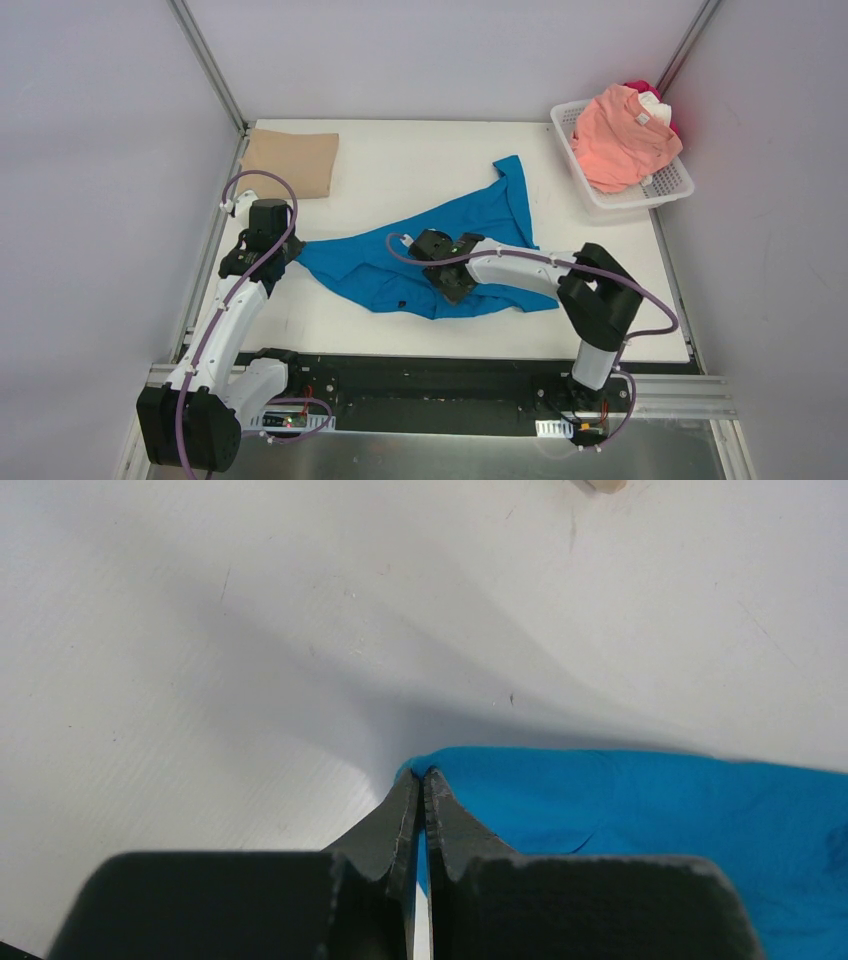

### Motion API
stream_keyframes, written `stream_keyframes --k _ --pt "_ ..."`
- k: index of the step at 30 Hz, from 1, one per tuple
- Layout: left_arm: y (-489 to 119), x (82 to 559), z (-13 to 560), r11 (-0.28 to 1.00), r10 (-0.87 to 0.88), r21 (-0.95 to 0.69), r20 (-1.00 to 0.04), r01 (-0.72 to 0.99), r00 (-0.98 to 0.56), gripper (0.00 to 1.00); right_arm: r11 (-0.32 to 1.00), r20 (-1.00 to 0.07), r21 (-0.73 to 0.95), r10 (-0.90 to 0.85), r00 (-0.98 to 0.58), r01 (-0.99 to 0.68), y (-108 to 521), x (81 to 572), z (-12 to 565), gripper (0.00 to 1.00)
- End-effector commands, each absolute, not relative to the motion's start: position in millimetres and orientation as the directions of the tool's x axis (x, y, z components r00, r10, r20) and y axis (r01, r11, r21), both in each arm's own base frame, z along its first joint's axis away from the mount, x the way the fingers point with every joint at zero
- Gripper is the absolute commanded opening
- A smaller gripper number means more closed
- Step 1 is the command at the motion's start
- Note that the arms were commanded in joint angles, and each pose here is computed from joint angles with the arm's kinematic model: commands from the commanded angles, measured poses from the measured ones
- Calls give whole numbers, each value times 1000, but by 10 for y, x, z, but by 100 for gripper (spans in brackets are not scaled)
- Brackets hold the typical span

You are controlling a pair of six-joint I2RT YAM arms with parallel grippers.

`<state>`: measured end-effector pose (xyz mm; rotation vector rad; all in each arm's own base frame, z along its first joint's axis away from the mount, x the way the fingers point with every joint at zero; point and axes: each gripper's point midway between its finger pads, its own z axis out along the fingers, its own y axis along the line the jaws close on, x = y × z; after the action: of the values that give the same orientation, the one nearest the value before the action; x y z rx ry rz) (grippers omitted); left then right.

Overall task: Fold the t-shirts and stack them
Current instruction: Flatten out the tshirt

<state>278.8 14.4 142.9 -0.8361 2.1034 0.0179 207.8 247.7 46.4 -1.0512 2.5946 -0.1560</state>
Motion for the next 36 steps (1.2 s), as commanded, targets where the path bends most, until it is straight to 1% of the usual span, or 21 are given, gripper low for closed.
stream_keyframes --k 1,3,10,13,15,20,25,31,34,36 --pt "165 2815 1512 780 -547 -274 -734 -562 -402 0 705 -291 -356 -707 -645 -613 2410 2348 457 48" --pt "165 2817 1509 781 -547 -273 -733 -562 -403 0 710 -297 -387 -700 -650 -588 2320 2386 461 48" --pt "187 2810 1517 778 -544 -268 -740 -568 -396 0 706 -224 -481 -673 -705 -521 1780 2373 432 48" --pt "205 2800 1525 775 -543 -266 -744 -573 -388 0 711 -216 -524 -643 -735 -468 1525 2415 464 48" --pt "213 2800 1525 775 -541 -263 -746 -575 -388 0 719 -232 -551 -620 -750 -424 1421 2461 522 47" --pt "259 2792 1529 770 -533 -246 -756 -589 -381 0 755 -290 -543 -580 -761 -368 1357 2467 626 47" --pt "335 2769 1575 758 -522 -228 -774 -611 -359 0 764 -302 -565 -542 -784 -311 1163 2445 687 47" --pt "452 2738 1620 735 -506 -192 -794 -650 -338 0 781 -303 -545 -524 -796 -306 1137 2439 698 47" --pt "610 2721 1731 694 -491 -159 -818 -702 -300 0 823 -291 -432 -515 -806 -370 1324 2323 631 47" --pt "677 2731 1810 675 -488 -157 -828 -721 -277 0 841 -304 -359 -516 -801 -405 1451 2270 604 47"
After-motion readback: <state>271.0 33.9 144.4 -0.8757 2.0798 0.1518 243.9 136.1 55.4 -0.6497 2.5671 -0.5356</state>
